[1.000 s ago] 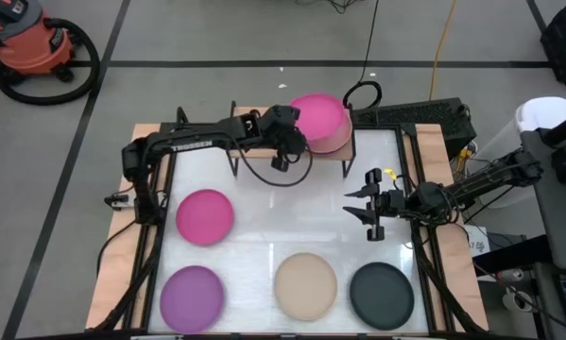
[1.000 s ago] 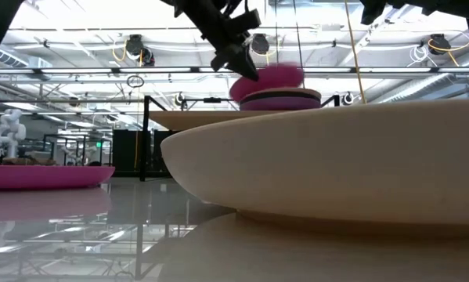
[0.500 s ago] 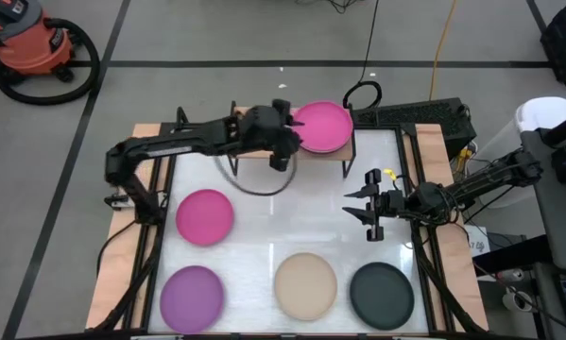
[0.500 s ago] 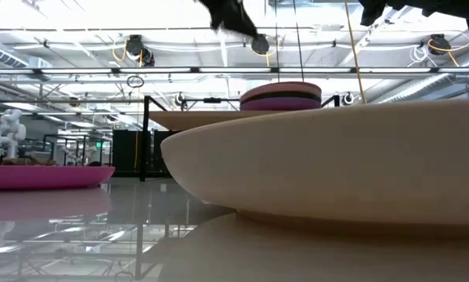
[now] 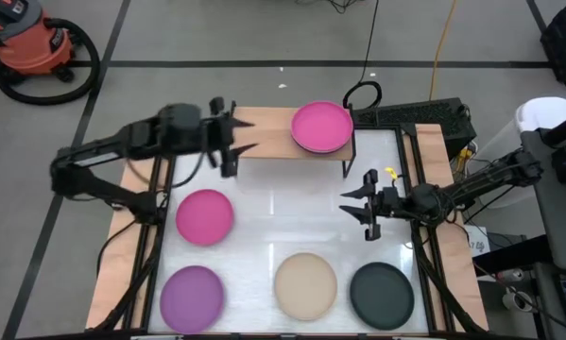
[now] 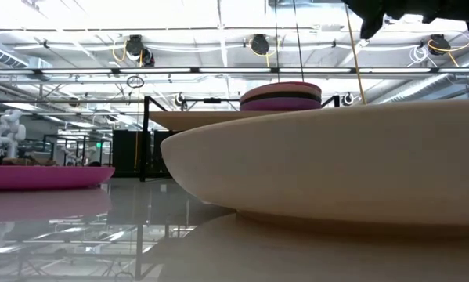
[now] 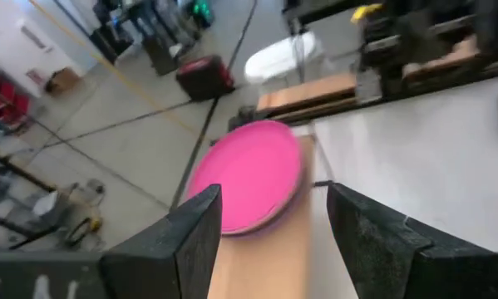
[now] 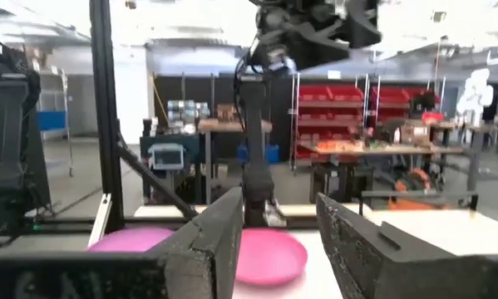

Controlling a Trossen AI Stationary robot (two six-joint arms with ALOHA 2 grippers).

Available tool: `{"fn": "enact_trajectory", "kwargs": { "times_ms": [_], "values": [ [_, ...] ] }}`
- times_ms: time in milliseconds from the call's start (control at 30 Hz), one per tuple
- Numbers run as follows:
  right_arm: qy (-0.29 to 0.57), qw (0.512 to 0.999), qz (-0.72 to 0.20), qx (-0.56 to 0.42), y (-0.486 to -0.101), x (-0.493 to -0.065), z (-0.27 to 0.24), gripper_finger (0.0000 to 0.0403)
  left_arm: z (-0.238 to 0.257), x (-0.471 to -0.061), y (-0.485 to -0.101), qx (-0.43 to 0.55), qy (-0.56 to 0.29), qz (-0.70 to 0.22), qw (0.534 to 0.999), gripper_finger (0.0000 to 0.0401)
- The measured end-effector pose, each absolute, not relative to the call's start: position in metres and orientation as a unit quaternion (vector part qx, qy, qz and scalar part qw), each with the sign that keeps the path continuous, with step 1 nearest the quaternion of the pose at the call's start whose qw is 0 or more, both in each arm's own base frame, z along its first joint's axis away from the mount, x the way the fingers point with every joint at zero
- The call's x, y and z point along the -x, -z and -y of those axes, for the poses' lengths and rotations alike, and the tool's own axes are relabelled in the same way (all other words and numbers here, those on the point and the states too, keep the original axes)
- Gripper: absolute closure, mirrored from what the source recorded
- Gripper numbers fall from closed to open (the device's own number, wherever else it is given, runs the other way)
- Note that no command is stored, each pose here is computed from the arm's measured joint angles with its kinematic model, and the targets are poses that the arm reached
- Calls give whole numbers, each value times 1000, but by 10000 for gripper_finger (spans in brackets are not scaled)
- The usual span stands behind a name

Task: Place and stack plates onto a shelf
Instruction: Put the white plate on the shelf

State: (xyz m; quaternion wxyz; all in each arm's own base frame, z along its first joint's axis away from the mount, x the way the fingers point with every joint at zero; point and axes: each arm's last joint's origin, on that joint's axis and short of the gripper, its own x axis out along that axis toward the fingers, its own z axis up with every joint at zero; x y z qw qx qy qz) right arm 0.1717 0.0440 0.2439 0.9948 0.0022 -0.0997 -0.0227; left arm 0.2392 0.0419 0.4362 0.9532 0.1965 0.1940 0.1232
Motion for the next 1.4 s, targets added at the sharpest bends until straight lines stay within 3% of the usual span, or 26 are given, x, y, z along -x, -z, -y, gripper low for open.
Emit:
{"fn": "enact_trajectory", "kwargs": {
  "times_ms": [400, 700, 1200, 1400],
  "values": [
    [48, 990, -127, -33, -255, -215, -55, 264, 9, -185, -329, -122, -64, -27, 990, 178],
    [-14, 955, -271, -123, -210, -242, -65, 264, 19, -173, -269, -94, -50, 30, 994, 178],
    [-54, 904, -372, -205, -150, -270, -73, 264, 20, -172, -259, -83, -47, 17, 995, 178],
    [-66, 896, -378, -222, -146, -272, -72, 264, 20, -172, -258, -77, -47, 15, 996, 178]
  ]
}}
